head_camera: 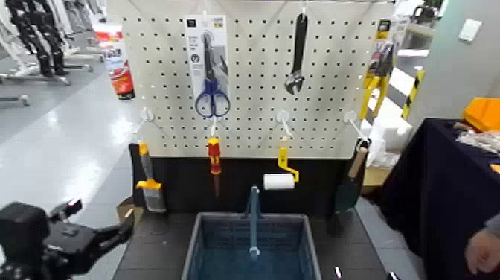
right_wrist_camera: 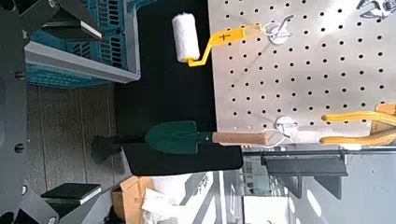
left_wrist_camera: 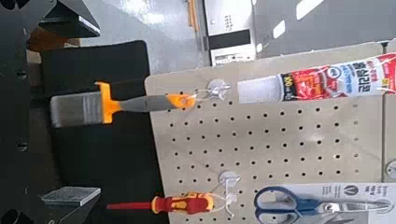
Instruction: Put the red glue tube into the crate.
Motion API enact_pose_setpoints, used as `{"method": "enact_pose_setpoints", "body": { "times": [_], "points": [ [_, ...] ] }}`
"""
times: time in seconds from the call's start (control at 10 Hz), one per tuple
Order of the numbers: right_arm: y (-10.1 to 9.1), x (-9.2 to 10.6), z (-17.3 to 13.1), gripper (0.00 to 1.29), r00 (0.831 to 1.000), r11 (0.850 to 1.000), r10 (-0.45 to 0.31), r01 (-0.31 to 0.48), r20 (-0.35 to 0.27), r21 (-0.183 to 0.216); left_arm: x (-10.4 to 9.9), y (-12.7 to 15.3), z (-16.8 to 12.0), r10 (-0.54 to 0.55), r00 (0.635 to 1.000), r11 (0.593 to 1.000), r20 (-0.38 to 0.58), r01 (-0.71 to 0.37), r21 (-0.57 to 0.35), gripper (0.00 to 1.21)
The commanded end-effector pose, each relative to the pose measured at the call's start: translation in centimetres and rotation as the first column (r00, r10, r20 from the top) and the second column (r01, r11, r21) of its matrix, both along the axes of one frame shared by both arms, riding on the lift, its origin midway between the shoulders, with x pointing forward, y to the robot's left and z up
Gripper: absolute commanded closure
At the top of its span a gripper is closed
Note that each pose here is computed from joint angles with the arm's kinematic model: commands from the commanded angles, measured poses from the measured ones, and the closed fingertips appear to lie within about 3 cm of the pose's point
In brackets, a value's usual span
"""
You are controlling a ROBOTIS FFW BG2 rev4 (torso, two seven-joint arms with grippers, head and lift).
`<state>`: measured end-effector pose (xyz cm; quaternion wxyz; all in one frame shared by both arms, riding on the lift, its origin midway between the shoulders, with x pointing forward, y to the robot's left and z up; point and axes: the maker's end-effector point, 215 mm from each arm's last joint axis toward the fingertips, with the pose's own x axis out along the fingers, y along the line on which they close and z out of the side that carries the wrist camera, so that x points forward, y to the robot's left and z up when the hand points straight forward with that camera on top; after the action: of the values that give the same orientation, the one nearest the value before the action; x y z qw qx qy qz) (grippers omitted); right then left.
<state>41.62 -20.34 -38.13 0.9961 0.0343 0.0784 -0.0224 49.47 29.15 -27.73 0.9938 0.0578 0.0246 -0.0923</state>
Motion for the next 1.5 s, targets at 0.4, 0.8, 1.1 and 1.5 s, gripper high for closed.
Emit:
{"method": "enact_pose_setpoints", "body": {
  "times": [0.4,0.8,1.1,1.5],
  "points": [
    [0.5,0.7,0.0,0.15,1.0,1.0,0.018,-0.018,0.004,0.013,2.6,4.4,6.7,-0.075,0.996,0.997,0.05,0.077,-0.024,0.11],
    [0.9,1.2,0.1,0.15,0.999,0.999,0.036,-0.036,0.008,0.022,4.5,4.8,10.0,-0.195,0.978,0.977,0.066,0.2,-0.074,0.11],
    [1.2,1.4,0.0,0.15,0.999,0.999,0.047,-0.047,0.008,0.026,5.9,3.5,12.4,-0.304,0.949,0.946,0.081,0.311,-0.094,0.12],
    [1.7,1.7,0.1,0.15,0.998,0.998,0.06,-0.06,0.012,0.032,7.2,2.4,15.7,-0.404,0.911,0.911,0.083,0.409,-0.051,0.12]
  ]
}}
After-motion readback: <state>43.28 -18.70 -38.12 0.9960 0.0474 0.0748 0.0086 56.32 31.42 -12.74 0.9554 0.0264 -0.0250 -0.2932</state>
